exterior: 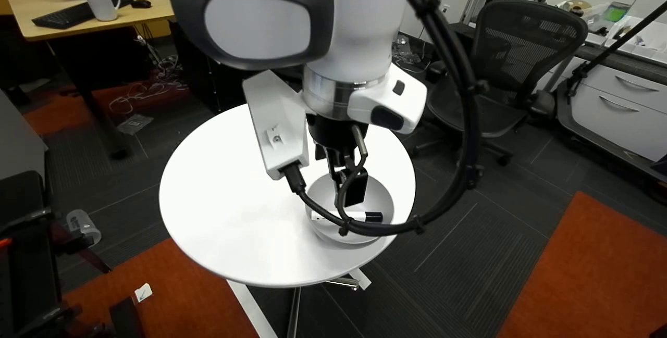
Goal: Remove the marker from the bowl.
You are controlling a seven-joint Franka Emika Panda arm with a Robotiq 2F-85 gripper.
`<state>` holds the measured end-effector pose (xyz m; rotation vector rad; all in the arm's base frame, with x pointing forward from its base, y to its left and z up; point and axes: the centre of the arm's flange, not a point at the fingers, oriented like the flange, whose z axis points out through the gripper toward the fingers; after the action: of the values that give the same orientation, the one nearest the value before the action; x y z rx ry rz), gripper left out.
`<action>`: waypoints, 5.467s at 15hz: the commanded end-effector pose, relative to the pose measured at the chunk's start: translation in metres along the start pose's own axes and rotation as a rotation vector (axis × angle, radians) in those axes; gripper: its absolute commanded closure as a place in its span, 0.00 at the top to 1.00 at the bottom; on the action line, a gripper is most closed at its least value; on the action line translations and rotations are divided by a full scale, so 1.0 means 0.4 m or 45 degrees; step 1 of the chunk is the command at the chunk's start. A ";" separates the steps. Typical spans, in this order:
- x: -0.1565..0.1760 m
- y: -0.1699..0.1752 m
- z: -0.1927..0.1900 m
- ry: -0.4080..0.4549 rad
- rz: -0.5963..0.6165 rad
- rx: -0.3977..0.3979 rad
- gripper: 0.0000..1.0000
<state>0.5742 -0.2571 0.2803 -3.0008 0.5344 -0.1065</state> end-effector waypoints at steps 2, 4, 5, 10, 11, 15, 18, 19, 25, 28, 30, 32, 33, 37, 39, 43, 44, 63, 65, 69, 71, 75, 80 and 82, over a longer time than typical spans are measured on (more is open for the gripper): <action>0.066 0.005 0.098 -0.027 0.052 0.022 1.00; 0.081 0.011 0.136 -0.040 0.079 0.006 1.00; 0.091 0.011 0.150 -0.045 0.088 0.002 1.00; 0.147 0.020 0.204 -0.024 0.128 -0.026 1.00; 0.158 0.022 0.212 -0.024 0.134 -0.029 1.00; 0.201 0.028 0.244 -0.015 0.150 -0.038 1.00; 0.223 0.028 0.273 -0.022 0.160 -0.049 1.00; 0.229 0.027 0.282 -0.028 0.166 -0.052 1.00; 0.247 0.021 0.324 -0.052 0.168 -0.052 0.75; 0.253 0.026 0.332 -0.050 0.172 -0.052 0.56; 0.257 0.032 0.323 -0.042 0.176 -0.052 0.41; 0.258 0.041 0.319 -0.039 0.184 -0.049 0.25; 0.257 0.043 0.316 -0.039 0.187 -0.049 0.19; 0.247 0.035 0.306 -0.040 0.187 -0.054 0.05; 0.234 0.014 0.275 -0.025 0.172 -0.062 0.05; 0.209 -0.050 0.176 0.053 0.104 -0.096 0.05; 0.207 -0.069 0.142 0.081 0.080 -0.114 0.05; 0.139 -0.578 0.077 0.020 -0.898 0.069 0.05; 0.143 -0.593 0.115 0.016 -0.982 0.064 0.05; 0.158 -0.604 0.191 0.016 -1.158 0.069 0.05; 0.172 -0.602 0.220 0.027 -1.243 0.071 0.05; 0.204 -0.603 0.252 0.075 -1.359 0.088 0.05; 0.215 -0.622 0.271 0.092 -1.432 0.095 0.47; 0.207 -0.640 0.281 0.091 -1.441 0.098 0.55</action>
<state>0.7395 -0.0460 0.2015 -2.8193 -1.1084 -0.2484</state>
